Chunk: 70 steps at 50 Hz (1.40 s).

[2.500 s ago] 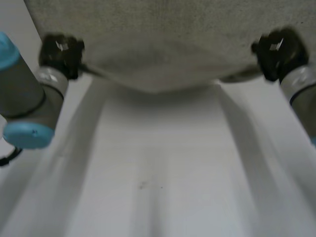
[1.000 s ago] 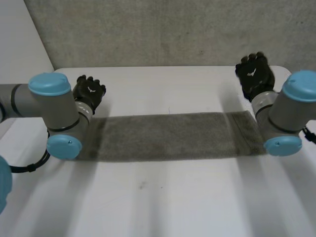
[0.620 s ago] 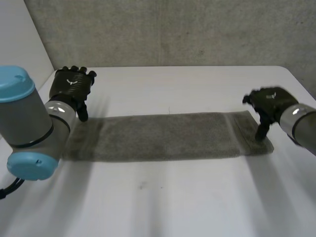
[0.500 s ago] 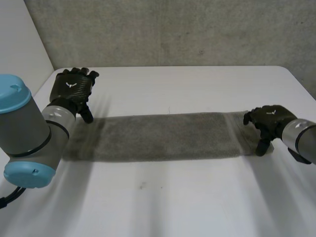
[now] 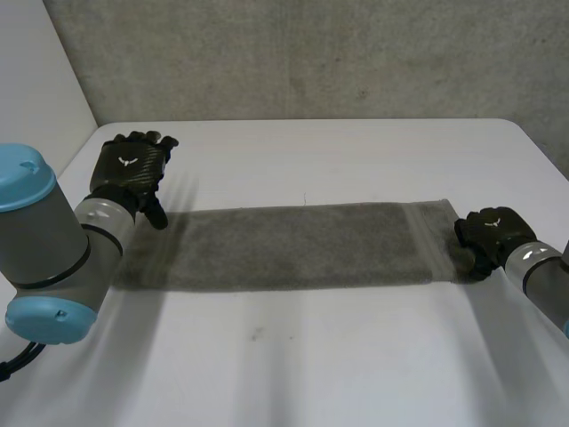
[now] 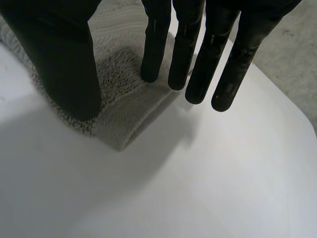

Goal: Fold the laundry

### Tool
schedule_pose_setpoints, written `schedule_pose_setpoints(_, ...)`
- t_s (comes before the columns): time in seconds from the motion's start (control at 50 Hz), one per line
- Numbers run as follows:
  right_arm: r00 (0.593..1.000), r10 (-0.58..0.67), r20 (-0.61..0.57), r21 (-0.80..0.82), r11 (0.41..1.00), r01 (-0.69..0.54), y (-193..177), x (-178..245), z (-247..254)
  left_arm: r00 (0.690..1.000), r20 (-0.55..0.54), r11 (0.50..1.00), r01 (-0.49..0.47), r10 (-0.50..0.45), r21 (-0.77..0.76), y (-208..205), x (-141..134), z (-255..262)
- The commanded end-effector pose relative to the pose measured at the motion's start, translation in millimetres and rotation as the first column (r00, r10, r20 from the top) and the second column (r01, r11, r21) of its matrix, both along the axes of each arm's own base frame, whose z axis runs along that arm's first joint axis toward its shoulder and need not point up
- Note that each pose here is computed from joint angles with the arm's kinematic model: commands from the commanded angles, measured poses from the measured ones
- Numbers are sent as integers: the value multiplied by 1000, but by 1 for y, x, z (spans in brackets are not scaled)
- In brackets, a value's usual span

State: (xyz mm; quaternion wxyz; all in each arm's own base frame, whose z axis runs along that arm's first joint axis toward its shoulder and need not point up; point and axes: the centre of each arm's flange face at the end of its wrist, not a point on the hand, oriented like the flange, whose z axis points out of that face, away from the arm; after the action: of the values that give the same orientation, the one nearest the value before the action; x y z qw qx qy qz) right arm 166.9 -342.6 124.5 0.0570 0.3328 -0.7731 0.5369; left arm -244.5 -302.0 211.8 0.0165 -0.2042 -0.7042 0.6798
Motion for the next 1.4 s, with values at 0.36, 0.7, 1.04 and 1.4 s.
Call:
schedule_pose_setpoints(0.36, 917, -251, -309, -120, 967, 224, -42, -84, 15, 1000, 2, 1000, 2, -2, 7, 3, 0, -2)
schedule_pose_setpoints(0.7, 997, 18, 70, -327, 945, 6, -9, 20, 114, 1000, 2, 1000, 0, 0, 2, 4, 0, 0)
schedule_pose_setpoints(1.04, 688, 717, 106, -259, 689, -677, 163, 240, 38, 1000, 5, 1000, 8, -8, 5, 9, -1, 0)
schedule_pose_setpoints(1.4, 801, 585, 127, -274, 797, -538, 153, 219, 71, 1000, 11, 999, 29, -30, 30, 17, -6, -8)
